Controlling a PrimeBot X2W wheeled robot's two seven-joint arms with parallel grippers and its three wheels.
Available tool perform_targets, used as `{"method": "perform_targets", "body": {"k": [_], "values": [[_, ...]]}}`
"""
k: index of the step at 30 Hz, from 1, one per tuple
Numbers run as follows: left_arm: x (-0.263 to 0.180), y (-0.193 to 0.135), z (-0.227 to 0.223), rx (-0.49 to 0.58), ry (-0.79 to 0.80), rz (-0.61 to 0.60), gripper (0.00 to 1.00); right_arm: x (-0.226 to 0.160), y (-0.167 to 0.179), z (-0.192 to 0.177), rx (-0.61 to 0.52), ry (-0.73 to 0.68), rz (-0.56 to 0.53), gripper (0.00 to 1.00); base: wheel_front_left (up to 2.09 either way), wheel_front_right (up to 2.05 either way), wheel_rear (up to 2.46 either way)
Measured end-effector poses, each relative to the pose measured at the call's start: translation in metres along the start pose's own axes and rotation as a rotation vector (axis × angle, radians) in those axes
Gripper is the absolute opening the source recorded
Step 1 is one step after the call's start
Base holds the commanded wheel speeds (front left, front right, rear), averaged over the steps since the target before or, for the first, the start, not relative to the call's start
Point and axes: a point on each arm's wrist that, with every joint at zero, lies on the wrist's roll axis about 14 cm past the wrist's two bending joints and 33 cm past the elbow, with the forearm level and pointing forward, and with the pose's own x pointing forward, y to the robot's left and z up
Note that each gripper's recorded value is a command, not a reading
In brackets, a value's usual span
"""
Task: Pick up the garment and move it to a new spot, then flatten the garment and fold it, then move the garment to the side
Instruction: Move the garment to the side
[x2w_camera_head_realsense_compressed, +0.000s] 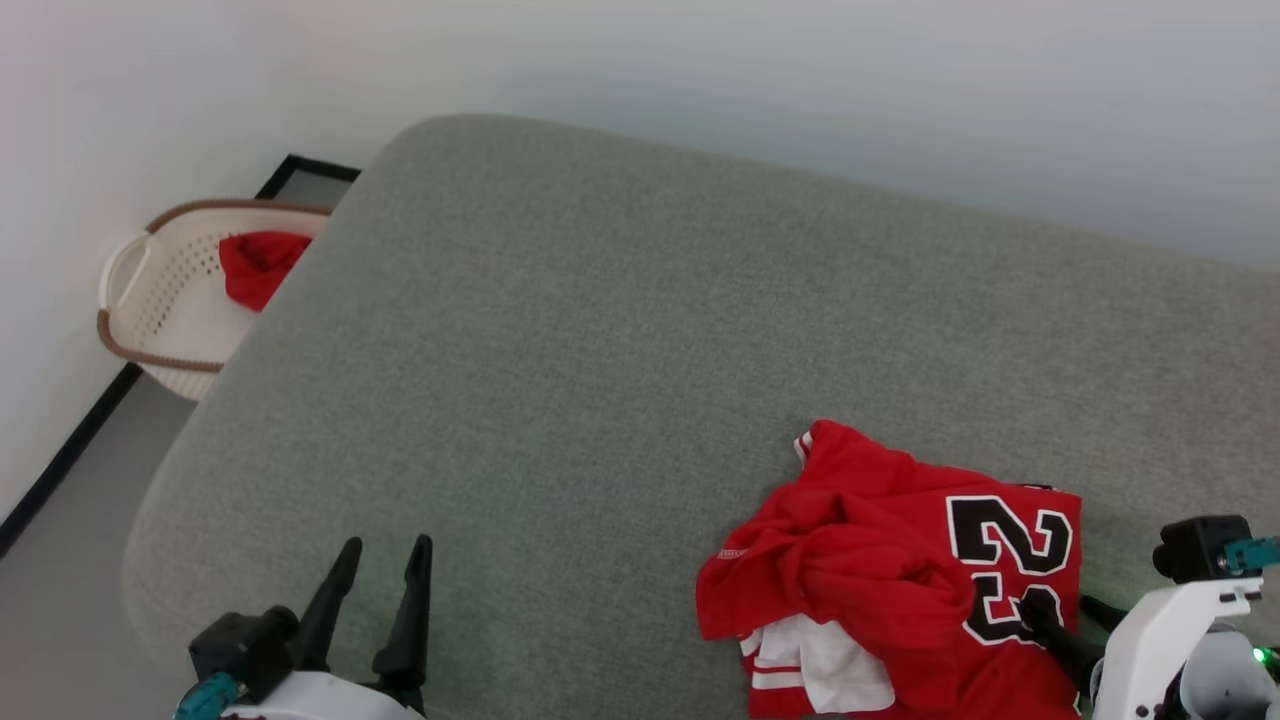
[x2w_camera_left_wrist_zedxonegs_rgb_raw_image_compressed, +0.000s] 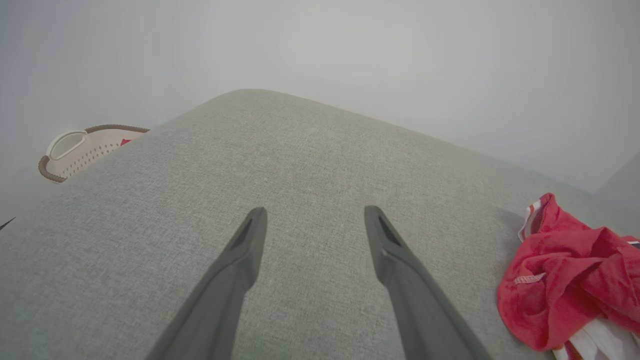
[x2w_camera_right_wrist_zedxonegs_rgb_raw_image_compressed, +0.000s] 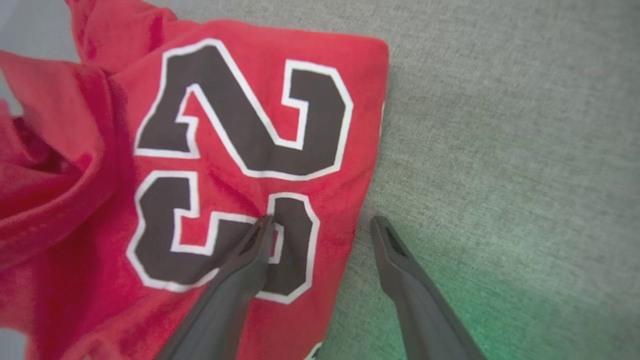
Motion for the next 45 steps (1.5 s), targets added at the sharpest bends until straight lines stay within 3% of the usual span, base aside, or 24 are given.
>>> {"method": "perform_targets", "body": {"k": [8,9,10,23,36,45], "values": [[0.004,0.003,-0.007,-0.001,0.026,0.019,1.00,0.018,-0.001,-0.009,0.021,0.112,0.006,1.00,0.00,0.00,0.00],[0.004,0.003,-0.008,-0.002,0.028,0.021,1.00,0.019,-0.001,-0.010,0.008,0.129,0.006,0.90,0.00,0.00,0.00],[0.004,0.003,-0.009,-0.002,0.031,0.022,1.00,0.020,-0.001,-0.010,0.007,0.134,0.006,0.00,0.00,0.00,0.00],[0.008,-0.003,-0.011,-0.012,0.032,0.006,1.00,0.010,-0.001,0.005,-0.019,0.125,0.010,0.00,0.00,0.00,0.00],[0.018,-0.028,-0.011,-0.021,0.028,-0.069,1.00,-0.032,-0.020,0.083,-0.236,-0.048,-0.087,0.00,0.00,0.00,0.00],[0.032,-0.057,-0.010,-0.021,0.023,-0.156,1.00,-0.068,-0.044,0.122,-0.297,-0.142,-0.183,0.00,0.00,0.00,0.00]]}}
